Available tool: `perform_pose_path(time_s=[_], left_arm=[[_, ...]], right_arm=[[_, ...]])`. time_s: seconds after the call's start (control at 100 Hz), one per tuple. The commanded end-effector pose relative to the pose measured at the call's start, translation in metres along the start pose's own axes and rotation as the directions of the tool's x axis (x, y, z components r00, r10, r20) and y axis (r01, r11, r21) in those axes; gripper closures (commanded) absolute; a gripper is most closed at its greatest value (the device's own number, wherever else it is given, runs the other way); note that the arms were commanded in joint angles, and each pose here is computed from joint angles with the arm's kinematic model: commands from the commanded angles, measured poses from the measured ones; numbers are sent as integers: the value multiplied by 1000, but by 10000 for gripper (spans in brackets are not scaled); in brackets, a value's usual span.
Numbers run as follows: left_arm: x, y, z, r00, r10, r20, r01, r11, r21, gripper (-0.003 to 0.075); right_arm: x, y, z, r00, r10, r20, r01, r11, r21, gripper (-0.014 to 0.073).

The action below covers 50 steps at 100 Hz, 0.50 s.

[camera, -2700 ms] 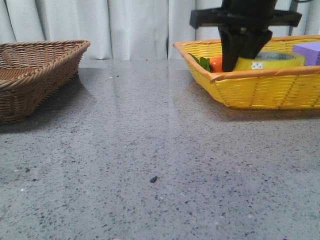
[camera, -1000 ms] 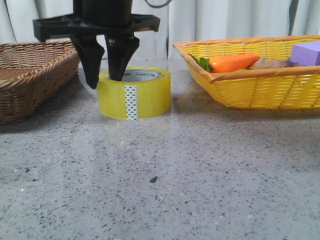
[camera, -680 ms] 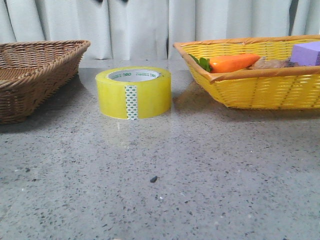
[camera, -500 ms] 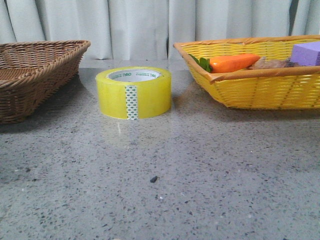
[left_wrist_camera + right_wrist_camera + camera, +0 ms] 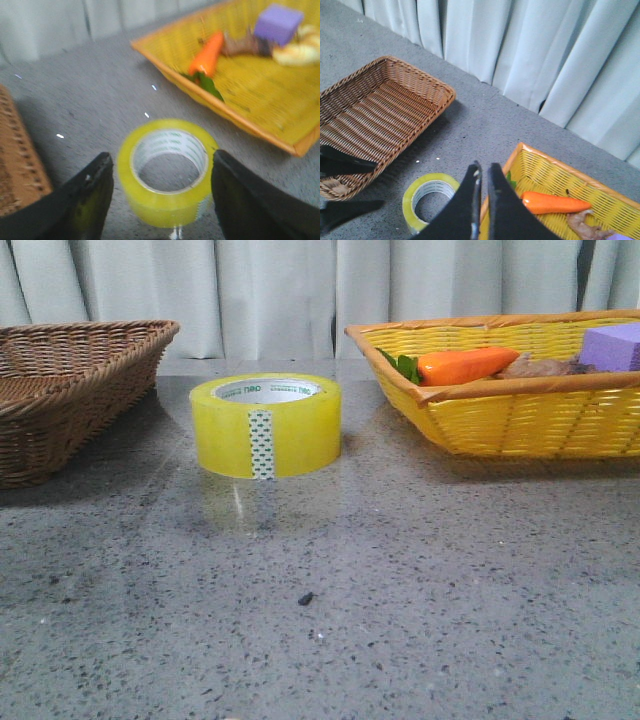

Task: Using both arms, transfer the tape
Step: 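Lower the left gripper onto the tape roll and grasp its rim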

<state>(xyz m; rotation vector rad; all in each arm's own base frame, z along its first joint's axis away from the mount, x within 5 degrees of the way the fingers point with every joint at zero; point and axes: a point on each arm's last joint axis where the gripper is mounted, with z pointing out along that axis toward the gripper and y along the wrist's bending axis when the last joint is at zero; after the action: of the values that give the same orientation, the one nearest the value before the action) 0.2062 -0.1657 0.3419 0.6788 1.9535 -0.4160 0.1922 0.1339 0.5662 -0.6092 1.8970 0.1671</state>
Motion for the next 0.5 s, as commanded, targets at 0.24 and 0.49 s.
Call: perform_pose_path(time_s=[0.24,0.49], left_arm=[[-33,-17,61,969,102,-226,-78,991,109,314],[-30,-20,97,926,151,-347,-103,983,152,314]], right_arm=[[-6,-13,-37,993,-1,117,-5,999,44,669],[-6,-13,-37,994,-1,113,-5,999,44,669]])
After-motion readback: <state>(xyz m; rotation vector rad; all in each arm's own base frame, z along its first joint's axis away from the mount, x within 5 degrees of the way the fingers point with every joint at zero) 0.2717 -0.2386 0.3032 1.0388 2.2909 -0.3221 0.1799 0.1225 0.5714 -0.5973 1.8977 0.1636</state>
